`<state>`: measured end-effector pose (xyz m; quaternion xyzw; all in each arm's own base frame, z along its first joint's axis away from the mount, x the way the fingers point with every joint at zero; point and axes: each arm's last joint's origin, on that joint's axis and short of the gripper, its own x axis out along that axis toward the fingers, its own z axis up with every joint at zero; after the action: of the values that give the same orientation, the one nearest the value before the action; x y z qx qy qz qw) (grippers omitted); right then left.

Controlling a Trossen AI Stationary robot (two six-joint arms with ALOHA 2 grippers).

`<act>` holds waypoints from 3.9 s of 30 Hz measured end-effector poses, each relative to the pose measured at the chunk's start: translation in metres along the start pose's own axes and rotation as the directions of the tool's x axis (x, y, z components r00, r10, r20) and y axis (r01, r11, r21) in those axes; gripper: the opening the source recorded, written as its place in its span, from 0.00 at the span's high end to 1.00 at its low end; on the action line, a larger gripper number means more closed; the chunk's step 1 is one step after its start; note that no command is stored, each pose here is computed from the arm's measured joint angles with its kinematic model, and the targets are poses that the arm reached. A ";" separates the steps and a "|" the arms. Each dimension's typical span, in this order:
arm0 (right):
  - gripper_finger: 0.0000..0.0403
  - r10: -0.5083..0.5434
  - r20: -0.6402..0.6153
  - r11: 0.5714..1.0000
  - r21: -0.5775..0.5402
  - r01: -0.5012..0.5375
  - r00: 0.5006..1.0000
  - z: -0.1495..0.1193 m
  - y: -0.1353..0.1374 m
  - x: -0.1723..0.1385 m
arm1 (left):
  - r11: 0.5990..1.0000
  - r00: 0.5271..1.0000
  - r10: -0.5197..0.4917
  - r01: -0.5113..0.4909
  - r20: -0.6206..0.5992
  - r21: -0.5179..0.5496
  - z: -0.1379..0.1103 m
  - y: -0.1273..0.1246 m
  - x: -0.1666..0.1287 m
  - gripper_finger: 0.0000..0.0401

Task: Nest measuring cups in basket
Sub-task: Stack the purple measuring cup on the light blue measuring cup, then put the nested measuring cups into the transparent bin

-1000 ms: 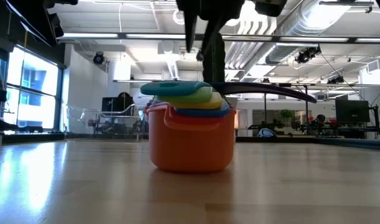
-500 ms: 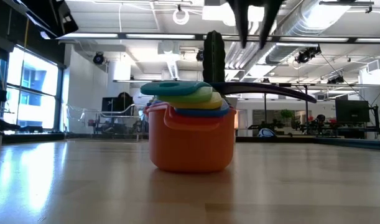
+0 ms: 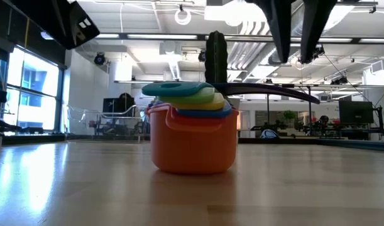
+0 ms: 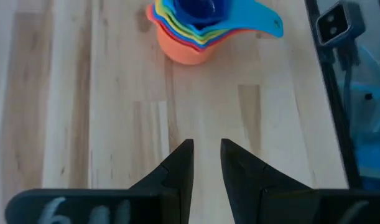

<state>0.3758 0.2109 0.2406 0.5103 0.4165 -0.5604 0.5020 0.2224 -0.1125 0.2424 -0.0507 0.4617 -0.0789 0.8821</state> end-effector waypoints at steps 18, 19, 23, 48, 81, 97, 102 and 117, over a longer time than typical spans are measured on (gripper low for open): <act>0.83 -0.040 0.053 0.998 -0.036 0.042 0.998 -0.016 0.011 0.044 | 0.997 1.000 -0.003 0.005 -0.029 0.077 0.002 -0.014 0.071 0.83; 0.83 -0.038 0.050 0.999 -0.036 0.040 0.998 -0.017 0.011 0.045 | 0.997 1.000 -0.010 0.011 -0.016 0.077 0.003 -0.015 0.075 0.83; 0.83 -0.021 0.036 0.999 -0.038 0.022 0.999 -0.020 0.011 0.044 | 0.996 0.999 -0.033 0.032 0.018 0.079 0.006 -0.018 0.086 0.83; 0.83 0.087 -0.143 0.996 0.034 -0.083 0.986 -0.029 0.028 0.044 | 0.974 0.964 -0.227 0.223 0.138 0.046 0.012 -0.033 0.134 0.83; 0.83 0.151 -0.215 0.988 0.066 -0.140 0.965 -0.029 0.041 0.045 | 0.965 0.955 -0.258 0.247 0.147 0.086 0.015 -0.031 0.131 0.83; 0.83 0.140 -0.112 0.990 0.039 -0.137 0.984 -0.019 0.027 -0.005 | 0.975 0.974 -0.196 0.181 0.112 0.130 0.025 -0.010 0.052 0.83; 0.83 0.129 -0.004 0.992 0.017 -0.128 0.992 -0.004 0.019 -0.027 | 0.981 0.968 -0.170 0.150 0.183 0.120 0.028 -0.003 0.018 0.83; 0.83 0.236 0.103 0.963 -0.159 -0.218 0.966 0.055 0.026 -0.063 | 0.996 0.931 -0.020 0.049 0.365 -0.071 -0.020 0.048 -0.036 0.83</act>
<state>0.3912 0.1620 0.3111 0.4815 0.3640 -0.4968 0.6235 0.1906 -0.0588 0.2523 -0.1074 0.2920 -0.0654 0.9481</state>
